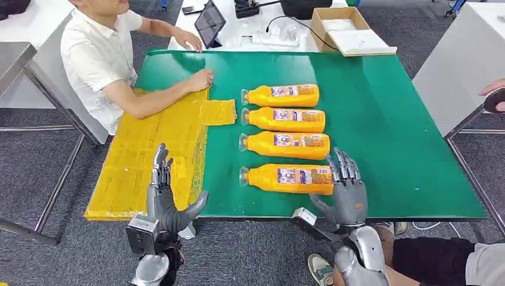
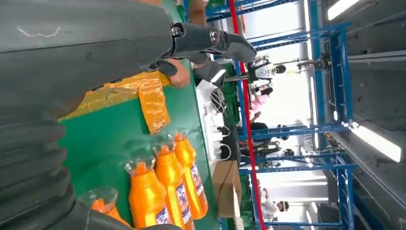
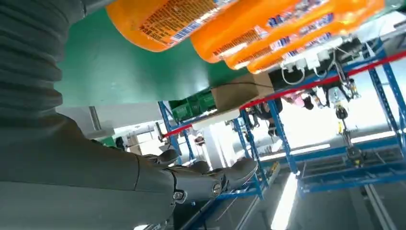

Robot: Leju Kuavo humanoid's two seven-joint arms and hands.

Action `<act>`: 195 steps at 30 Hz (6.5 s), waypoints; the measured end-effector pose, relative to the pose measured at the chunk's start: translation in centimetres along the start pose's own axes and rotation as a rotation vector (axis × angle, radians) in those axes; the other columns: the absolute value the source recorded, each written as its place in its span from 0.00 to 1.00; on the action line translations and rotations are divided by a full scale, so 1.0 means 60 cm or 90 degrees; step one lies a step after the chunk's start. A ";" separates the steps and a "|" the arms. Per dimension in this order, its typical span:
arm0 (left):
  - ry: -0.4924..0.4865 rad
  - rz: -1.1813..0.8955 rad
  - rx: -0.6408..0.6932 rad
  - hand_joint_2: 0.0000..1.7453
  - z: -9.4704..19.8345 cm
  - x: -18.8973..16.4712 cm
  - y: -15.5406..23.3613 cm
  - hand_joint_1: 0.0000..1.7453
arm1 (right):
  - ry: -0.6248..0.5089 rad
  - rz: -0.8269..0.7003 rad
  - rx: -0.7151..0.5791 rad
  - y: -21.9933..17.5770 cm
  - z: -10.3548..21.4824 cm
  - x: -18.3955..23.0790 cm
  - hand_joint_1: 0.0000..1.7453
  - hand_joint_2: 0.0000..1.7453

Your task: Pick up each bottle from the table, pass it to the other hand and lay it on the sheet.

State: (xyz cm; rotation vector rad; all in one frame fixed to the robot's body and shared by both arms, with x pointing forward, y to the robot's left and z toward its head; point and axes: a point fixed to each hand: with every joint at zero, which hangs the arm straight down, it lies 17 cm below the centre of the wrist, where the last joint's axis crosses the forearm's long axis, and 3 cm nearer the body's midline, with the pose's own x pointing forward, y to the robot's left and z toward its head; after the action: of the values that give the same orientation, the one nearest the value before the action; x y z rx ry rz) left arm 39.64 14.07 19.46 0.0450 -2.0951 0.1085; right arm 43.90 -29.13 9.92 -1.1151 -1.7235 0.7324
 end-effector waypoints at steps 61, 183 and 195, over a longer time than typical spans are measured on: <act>-0.010 0.036 -0.046 1.00 -0.008 0.006 -0.051 0.00 | 0.086 0.101 0.387 0.216 -0.041 -0.067 0.93 1.00; 0.213 0.361 -0.171 1.00 0.019 -0.071 -0.130 1.00 | -0.194 -0.463 0.208 0.183 0.051 0.442 0.00 0.00; 0.046 -0.219 -0.143 0.00 -0.046 -0.091 -0.002 1.00 | -0.198 -0.337 0.120 0.136 0.062 0.379 0.00 0.00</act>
State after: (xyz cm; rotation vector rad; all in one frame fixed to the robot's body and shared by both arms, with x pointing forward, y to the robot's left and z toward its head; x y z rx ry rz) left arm 44.74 14.13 16.13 0.2592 -1.9853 -0.3274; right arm 39.75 -5.06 10.23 -0.3942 -2.0416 0.7317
